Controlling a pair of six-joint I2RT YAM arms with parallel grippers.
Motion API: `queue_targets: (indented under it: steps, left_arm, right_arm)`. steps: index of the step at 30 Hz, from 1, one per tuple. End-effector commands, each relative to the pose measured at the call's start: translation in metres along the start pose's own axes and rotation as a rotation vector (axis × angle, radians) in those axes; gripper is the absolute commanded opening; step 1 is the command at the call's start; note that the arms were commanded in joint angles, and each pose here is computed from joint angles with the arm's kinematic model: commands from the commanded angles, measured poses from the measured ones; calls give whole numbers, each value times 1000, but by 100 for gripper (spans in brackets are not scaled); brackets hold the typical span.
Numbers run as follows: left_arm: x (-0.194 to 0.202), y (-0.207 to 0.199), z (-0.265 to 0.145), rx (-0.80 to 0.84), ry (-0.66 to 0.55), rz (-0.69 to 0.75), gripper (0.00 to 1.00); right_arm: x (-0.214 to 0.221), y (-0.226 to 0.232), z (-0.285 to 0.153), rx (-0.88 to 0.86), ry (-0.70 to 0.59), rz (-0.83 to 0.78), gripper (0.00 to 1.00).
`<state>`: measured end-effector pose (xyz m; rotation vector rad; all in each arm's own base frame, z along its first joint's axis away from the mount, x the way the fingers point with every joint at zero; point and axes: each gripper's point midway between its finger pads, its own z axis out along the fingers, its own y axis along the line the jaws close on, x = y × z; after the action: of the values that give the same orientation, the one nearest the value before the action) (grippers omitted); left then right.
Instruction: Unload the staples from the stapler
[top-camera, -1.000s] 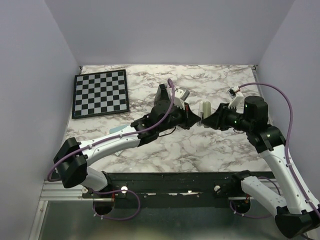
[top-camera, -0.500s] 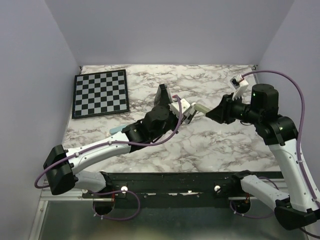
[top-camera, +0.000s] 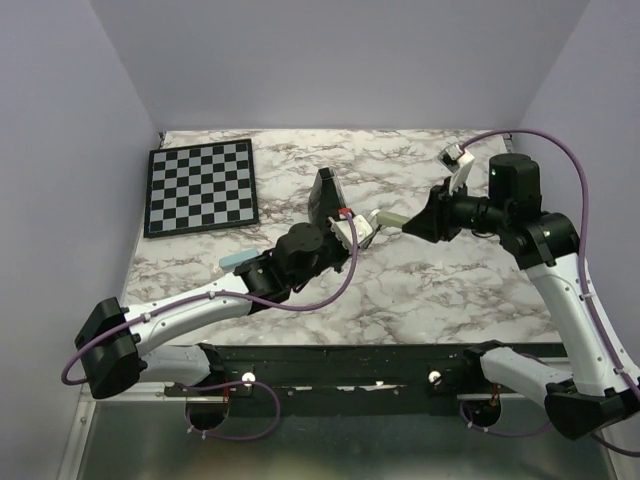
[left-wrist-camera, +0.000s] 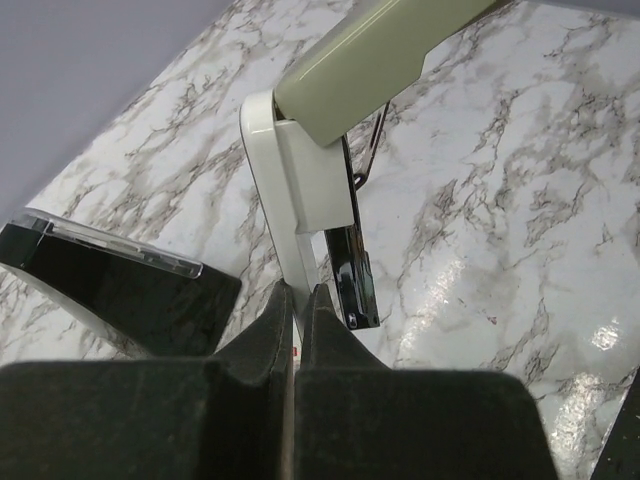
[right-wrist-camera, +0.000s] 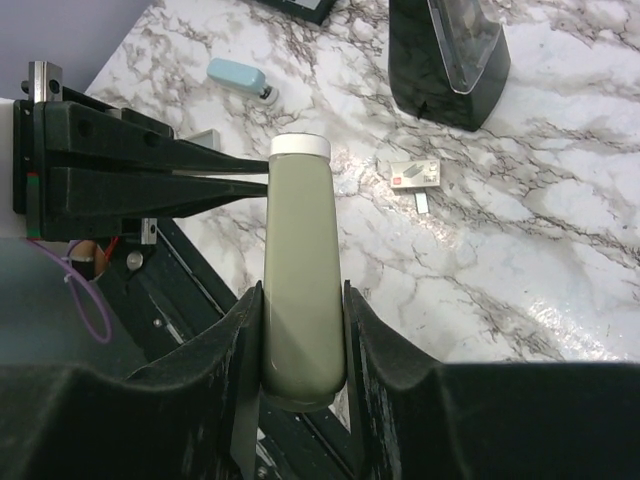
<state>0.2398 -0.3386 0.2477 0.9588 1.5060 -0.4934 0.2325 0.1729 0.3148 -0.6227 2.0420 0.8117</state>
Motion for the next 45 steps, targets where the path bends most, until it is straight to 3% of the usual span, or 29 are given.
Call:
queue_targets:
  steps: [1,5,6,7,12,19,25,32,41,45]
  left_arm:
    - [36,-16,2,46,132,-52,0]
    - [28,-21,11,26,123,-221,0]
    - [22,-21,13,22,113,-260,0]
    - [24,-23,16,10,126,-334,0]
    - [1,-38,24,57,122,-528,0]
    - [-22,-31,25,9,96,-755,0]
    - [-49,-21,23,-8,37,-889,0]
    - [-62,-22,22,12,21,-928,0]
    - [-72,-22,27,31,-10,-945,0]
    - [-76,-21,29,26,-3,-946,0]
  right_arm:
    - [-38,-18,3,65,-143,-73,22]
    - [-42,-15,4,61,-198,17,44]
    - [-47,-13,3,52,-227,13,58]
    - [-49,-9,-2,48,-249,16,63]
    - [-49,-6,-15,72,-367,46,83]
    - [-34,-9,-50,189,-523,174,83]
    - [-15,5,-56,95,-631,255,75]
    - [6,-8,-28,67,-598,359,63]
    - [10,-22,-8,83,-579,405,60]
    - [12,-23,5,79,-551,418,64]
